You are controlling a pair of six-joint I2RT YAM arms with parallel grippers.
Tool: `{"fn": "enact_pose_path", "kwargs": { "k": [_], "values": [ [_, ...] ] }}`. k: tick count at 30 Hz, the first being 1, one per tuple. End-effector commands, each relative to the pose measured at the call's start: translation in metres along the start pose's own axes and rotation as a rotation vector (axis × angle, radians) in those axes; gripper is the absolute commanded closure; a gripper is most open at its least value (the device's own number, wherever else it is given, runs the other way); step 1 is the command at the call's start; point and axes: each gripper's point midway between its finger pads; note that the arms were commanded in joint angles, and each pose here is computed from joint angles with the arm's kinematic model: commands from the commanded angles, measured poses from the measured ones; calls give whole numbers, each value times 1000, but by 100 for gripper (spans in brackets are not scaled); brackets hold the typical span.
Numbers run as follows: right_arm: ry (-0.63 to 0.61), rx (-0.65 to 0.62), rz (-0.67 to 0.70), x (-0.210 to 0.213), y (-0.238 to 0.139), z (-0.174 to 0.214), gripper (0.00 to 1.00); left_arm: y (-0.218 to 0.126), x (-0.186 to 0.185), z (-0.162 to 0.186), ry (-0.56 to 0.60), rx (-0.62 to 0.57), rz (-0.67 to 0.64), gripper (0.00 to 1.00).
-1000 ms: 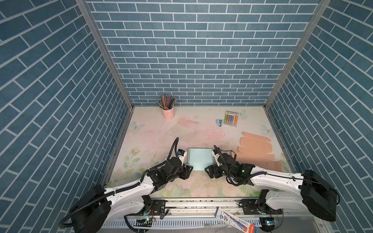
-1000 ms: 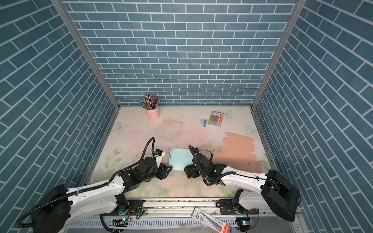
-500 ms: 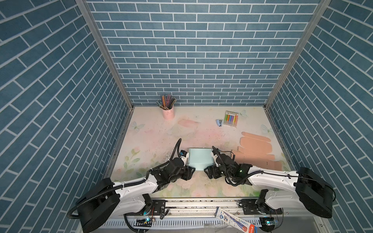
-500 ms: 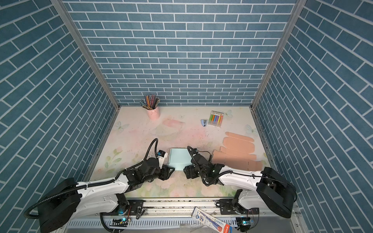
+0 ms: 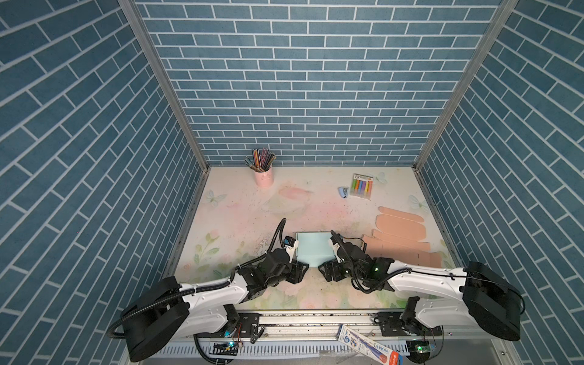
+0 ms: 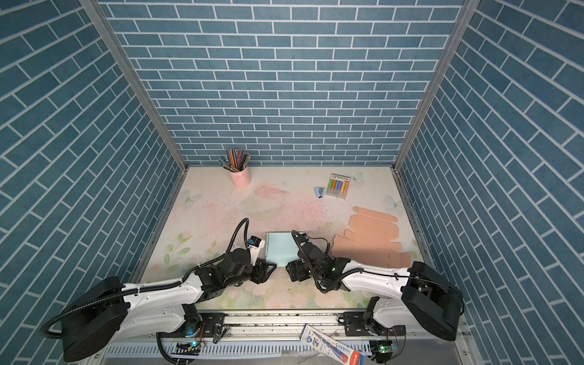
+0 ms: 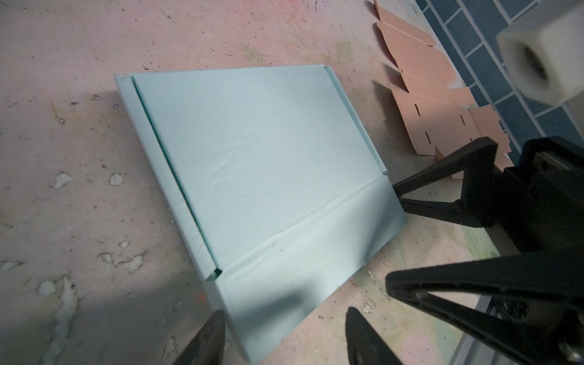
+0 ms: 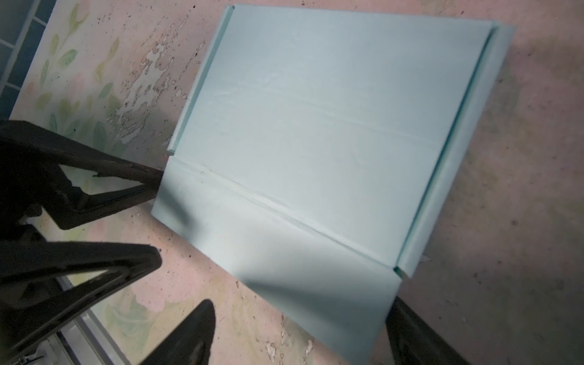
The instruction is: Fold the paper box
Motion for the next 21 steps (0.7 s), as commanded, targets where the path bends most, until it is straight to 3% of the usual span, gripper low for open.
{"fn": "enact_pose_path", "kwargs": {
  "k": [1,21],
  "values": [
    [28,-26,-22,9,0,-10,16,-3,-10,-2,-14,-16,47,39],
    [-4,-7,8,10,2,-10,16,-1,-8,-1,-20,-17,41,41]
  ]
}}
Point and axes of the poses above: each gripper's point midway between its finger pads, its own y axis out along the fingers, its own x axis along the line the jaws close on, z = x × y, and after that the axes turned 15 degrees about -y, right-handed
